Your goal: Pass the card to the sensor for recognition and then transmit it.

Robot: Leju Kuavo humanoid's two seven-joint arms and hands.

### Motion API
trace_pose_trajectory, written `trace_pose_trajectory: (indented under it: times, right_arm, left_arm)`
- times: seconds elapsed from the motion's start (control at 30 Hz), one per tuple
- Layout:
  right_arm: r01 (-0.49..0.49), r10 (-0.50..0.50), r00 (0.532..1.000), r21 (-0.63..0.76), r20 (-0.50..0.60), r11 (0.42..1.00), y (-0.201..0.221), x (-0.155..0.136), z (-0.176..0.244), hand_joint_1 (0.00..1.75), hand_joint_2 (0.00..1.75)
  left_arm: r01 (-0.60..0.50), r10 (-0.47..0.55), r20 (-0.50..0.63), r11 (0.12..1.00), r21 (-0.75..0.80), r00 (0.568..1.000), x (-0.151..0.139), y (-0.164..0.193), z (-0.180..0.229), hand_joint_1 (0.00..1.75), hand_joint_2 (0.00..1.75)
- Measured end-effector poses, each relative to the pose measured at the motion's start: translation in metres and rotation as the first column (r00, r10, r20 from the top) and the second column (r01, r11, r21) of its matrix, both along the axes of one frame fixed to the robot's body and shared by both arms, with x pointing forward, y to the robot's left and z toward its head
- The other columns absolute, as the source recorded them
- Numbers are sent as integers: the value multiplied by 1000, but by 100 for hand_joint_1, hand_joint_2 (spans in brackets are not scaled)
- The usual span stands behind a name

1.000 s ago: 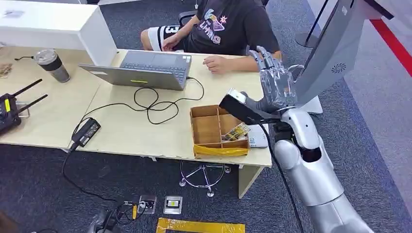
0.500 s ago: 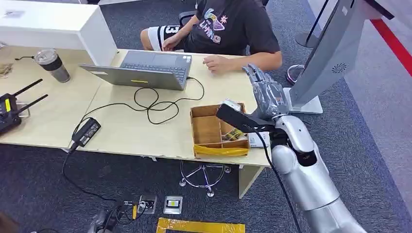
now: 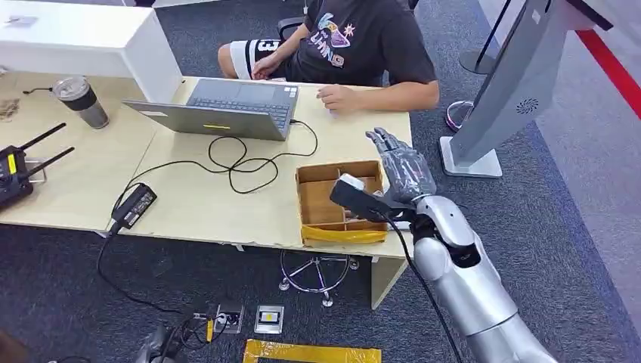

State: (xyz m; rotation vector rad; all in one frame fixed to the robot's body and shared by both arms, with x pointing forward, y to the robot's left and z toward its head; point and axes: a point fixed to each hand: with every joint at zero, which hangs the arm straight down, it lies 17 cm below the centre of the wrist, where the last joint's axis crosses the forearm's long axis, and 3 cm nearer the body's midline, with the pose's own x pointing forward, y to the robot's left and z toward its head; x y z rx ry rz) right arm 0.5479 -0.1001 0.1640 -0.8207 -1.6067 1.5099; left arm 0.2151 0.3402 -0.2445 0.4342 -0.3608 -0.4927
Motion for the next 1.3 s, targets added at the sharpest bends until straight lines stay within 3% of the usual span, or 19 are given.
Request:
trace_pose_trajectory:
  times: [0.43, 0.8, 1.3]
  right_arm:
    - [0, -1, 1000, -17, -23, 1000, 0, -1, -10, 0, 175]
    - [19, -29, 994, -97, -105, 995, -14, -7, -67, 0, 175]
    - [24, -45, 986, -127, -162, 992, -20, -12, -93, 0, 175]
  left_arm:
    - [1, -1, -1, 1000, -1, 1000, 0, 0, 0, 0, 175]
    - [0, 0, -1, 1000, 0, 1000, 0, 0, 0, 0, 175]
    - [0, 0, -1, 1000, 0, 1000, 0, 0, 0, 0, 175]
